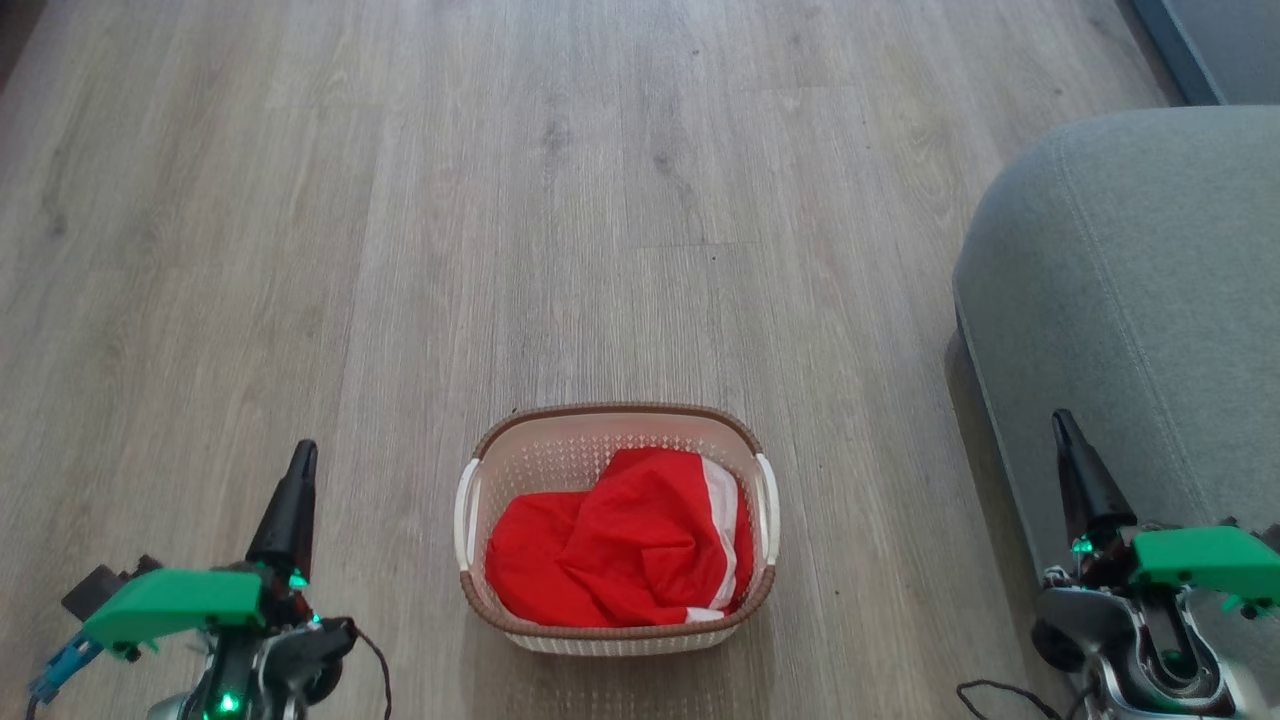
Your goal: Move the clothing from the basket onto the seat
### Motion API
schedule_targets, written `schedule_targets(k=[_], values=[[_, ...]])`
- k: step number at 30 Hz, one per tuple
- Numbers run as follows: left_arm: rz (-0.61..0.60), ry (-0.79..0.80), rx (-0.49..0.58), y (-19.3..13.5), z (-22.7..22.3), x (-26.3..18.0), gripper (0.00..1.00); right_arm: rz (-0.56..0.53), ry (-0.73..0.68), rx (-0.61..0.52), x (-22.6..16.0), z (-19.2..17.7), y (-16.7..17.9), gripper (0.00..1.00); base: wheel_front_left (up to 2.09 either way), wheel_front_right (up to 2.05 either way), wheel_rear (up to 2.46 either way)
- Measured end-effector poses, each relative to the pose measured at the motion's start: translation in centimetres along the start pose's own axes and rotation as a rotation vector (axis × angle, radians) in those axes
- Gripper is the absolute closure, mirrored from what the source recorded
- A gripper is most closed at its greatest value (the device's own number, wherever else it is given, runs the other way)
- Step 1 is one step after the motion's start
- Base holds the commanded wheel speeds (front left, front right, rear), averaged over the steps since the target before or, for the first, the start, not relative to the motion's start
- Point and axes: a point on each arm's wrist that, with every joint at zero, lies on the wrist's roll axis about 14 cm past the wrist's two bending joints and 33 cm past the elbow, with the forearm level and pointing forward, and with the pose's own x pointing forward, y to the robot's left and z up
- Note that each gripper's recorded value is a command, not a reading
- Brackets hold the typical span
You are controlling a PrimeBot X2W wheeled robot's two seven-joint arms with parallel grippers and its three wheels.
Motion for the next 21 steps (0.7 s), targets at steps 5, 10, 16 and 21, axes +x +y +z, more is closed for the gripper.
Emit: schedule_targets(k=[5,10,16,21], values=[[0.000,0.000,0.000,0.00,0.00,0.00,1.00,0.000,0.000,0.000,0.00,0.00,0.00,1.00,0.00,0.00,0.00],[0.000,0.000,0.000,0.00,0.00,0.00,1.00,0.000,0.000,0.000,0.00,0.00,0.00,1.00,0.00,0.00,0.00],[0.000,0.000,0.000,0.00,0.00,0.00,1.00,0.000,0.000,0.000,0.00,0.00,0.00,1.00,0.00,0.00,0.00],[0.000,0.000,0.000,0.00,0.00,0.00,1.00,0.000,0.000,0.000,0.00,0.00,0.00,1.00,0.00,0.00,0.00]])
